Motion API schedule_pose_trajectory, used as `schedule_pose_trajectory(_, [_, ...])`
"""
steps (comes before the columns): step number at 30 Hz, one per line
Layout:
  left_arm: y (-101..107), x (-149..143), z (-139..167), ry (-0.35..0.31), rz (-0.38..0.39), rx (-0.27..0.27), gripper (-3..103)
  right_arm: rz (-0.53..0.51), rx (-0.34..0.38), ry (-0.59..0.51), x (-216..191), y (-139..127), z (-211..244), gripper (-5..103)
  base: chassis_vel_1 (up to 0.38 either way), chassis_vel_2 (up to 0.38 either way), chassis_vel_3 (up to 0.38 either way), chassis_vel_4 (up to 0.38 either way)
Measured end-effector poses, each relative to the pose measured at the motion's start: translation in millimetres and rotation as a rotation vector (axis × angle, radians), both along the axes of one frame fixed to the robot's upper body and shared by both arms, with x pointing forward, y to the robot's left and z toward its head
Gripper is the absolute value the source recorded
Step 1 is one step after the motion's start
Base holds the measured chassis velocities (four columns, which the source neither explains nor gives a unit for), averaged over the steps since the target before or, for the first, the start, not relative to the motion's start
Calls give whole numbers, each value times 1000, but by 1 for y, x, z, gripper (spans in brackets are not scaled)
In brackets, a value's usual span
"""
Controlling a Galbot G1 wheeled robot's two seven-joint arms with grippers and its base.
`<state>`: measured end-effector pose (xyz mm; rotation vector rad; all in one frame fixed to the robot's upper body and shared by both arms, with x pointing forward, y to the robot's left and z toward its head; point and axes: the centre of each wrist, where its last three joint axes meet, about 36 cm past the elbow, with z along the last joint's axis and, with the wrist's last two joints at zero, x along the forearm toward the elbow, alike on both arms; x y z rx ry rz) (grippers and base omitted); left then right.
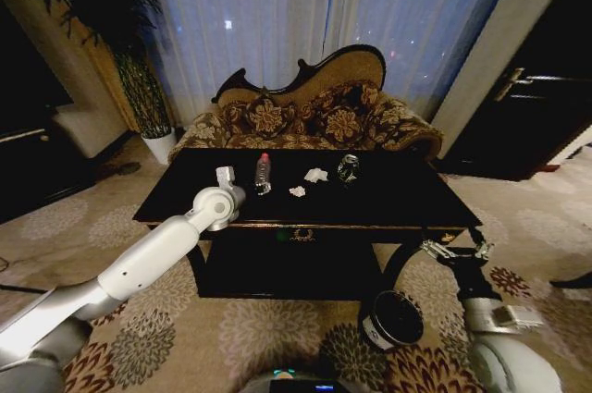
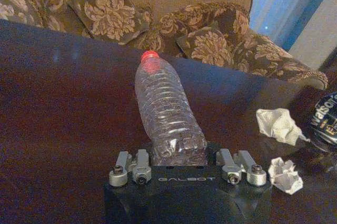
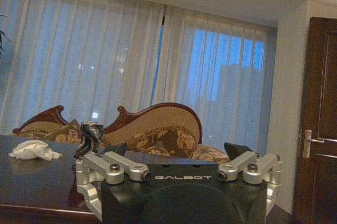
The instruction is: Move to the front of the table and place the trash on the table into the trash bin.
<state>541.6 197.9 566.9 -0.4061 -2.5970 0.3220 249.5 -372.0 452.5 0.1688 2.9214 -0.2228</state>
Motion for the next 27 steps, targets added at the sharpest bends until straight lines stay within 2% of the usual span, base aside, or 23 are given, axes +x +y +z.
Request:
schedule_pose_trajectory(2, [3, -4, 0, -3, 2, 2, 44, 0, 0, 1, 0, 0, 0, 100, 0, 0, 0, 0])
schedule_pose_trajectory(15, [17, -36, 10, -31, -44, 35, 44, 1, -5, -2, 0, 0, 2, 100, 0, 0, 0, 0])
schedule_pose_trajectory(19, [27, -54, 15, -28, -83, 74, 44, -2, -9, -2, -1, -1, 3, 100, 0, 0, 0, 0])
schedule_pose_trajectory(21, [37, -67, 14, -55, -105, 100, 44, -3, -13, -4, -1, -2, 3, 100, 0, 0, 0, 0])
schedule_pose_trajectory(23, [40, -69, 15, -71, -106, 104, 44, -3, -14, -4, -2, -2, 3, 100, 0, 0, 0, 0])
schedule_pose_trajectory(27, [61, -85, 10, -163, -87, 105, 44, -2, -17, -5, -3, -1, 4, 100, 0, 0, 0, 0])
